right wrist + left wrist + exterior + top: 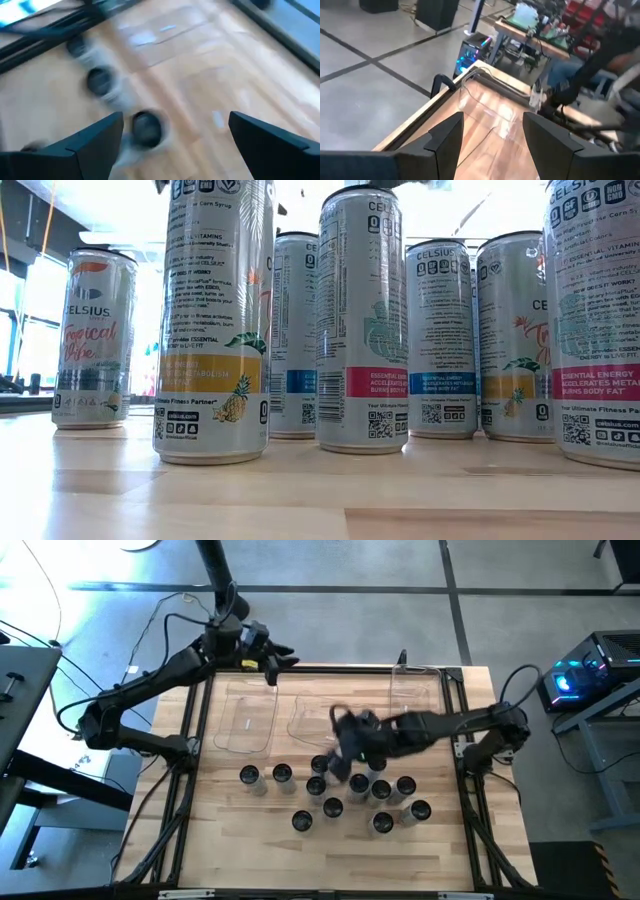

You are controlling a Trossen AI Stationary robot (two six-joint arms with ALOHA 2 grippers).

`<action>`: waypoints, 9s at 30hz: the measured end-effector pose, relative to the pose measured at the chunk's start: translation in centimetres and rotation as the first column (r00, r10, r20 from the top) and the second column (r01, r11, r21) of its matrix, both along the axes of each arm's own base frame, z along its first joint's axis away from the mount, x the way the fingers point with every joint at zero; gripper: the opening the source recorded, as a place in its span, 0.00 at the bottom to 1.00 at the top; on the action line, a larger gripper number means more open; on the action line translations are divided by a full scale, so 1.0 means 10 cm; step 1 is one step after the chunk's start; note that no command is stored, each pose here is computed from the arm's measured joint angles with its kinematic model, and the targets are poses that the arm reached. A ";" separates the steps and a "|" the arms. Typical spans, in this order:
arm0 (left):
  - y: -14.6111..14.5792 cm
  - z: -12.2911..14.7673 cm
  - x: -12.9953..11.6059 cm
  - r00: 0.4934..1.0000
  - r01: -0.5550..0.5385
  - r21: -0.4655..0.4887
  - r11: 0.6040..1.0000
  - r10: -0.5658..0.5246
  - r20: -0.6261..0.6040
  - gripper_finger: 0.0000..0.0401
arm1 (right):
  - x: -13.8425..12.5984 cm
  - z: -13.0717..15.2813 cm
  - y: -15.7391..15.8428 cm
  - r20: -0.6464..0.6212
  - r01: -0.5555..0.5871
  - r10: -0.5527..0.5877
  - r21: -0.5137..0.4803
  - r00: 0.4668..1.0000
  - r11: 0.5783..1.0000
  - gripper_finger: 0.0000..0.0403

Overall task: Sort soda cans
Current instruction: Adjust the top center transparent bin, then put the white-yellow soda can into the top left transparent bin

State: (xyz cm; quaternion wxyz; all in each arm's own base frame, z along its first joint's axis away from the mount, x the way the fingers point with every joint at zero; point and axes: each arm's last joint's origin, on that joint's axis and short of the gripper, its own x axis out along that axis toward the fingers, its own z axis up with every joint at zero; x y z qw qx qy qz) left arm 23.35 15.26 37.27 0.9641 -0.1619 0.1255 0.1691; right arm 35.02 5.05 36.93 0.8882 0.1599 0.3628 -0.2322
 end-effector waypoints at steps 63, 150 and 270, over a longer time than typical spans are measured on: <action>-0.83 -1.57 0.47 0.794 -0.100 -0.509 0.855 -0.239 -0.558 0.00 | -0.28 -1.24 -2.11 -0.326 0.126 -0.040 0.247 0.945 0.961 0.00; 0.07 -1.24 0.41 0.540 0.108 -0.059 0.992 -0.108 -0.834 0.00 | -0.32 -1.08 -1.84 -0.189 0.168 -0.095 0.419 0.977 0.892 0.00; -1.77 -0.24 -0.51 0.541 0.467 -0.179 0.866 -0.440 -0.717 0.79 | -0.17 -0.13 -0.81 0.182 -0.205 0.168 0.212 0.969 0.955 0.45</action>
